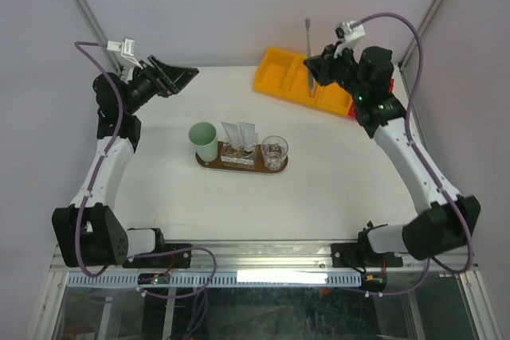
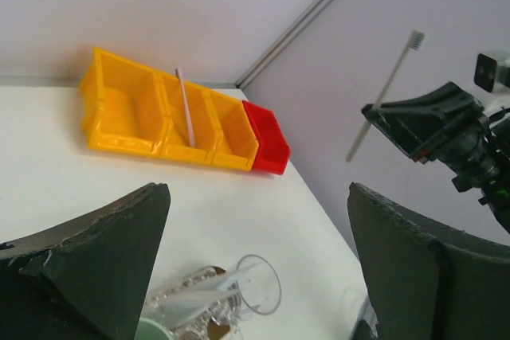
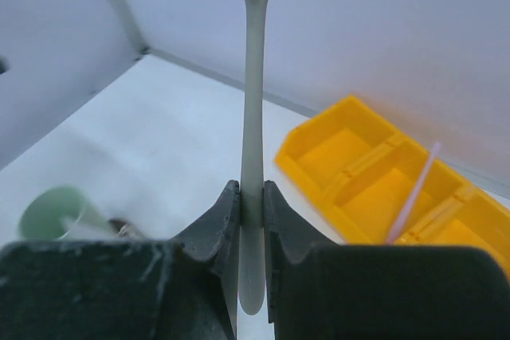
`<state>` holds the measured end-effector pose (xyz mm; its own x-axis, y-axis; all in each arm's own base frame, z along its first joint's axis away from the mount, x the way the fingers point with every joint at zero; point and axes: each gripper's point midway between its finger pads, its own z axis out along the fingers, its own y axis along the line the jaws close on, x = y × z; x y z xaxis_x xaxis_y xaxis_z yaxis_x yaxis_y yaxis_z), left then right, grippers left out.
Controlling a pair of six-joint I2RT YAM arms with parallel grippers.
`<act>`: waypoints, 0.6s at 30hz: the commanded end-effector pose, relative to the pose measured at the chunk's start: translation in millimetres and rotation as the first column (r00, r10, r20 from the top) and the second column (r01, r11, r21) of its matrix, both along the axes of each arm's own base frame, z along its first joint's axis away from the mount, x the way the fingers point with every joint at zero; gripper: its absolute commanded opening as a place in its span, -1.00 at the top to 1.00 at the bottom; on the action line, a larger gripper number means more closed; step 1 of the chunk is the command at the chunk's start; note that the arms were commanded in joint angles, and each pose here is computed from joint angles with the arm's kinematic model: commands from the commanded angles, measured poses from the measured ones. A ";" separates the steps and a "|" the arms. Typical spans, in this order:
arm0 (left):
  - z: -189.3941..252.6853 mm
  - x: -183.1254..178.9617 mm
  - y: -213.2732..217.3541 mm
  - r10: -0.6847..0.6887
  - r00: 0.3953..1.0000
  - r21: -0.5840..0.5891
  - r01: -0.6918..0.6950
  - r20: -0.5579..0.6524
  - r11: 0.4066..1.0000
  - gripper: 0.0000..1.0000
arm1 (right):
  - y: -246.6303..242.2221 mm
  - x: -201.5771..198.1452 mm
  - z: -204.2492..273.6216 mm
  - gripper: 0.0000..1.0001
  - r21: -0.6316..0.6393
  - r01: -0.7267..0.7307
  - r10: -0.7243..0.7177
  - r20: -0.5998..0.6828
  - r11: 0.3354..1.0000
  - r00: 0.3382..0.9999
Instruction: Prepare toiletry sets of a toothbrush and toothpaste on the tray
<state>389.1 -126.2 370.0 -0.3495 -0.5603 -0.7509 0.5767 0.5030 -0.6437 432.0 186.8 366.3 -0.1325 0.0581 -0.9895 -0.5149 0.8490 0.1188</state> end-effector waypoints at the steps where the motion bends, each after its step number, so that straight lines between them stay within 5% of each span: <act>1: 24.8 -49.9 -9.7 -0.045 0.998 0.076 0.041 0.050 0.996 -0.98 | 32.8 -88.5 6.6 1.00 -0.033 -0.369 0.370 0.118 0.929 0.921; 7: 5.1 -117.4 -23.5 -0.071 0.997 0.116 0.074 -0.036 0.990 -0.98 | 56.1 -188.4 -7.4 1.00 0.017 -0.688 0.685 0.086 0.725 0.724; 18: -14.8 -205.7 -84.5 -0.329 0.941 0.092 0.336 -0.084 0.937 -0.75 | 100.7 -291.6 -41.9 1.00 0.230 -0.884 0.913 -0.072 0.407 0.401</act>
<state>193.1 -198.0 373.9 -0.4907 -0.3637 -0.7918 0.7015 0.3741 -0.6066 184.9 276.9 315.3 -0.2964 -0.0556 -0.9535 -0.9546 0.0473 0.2940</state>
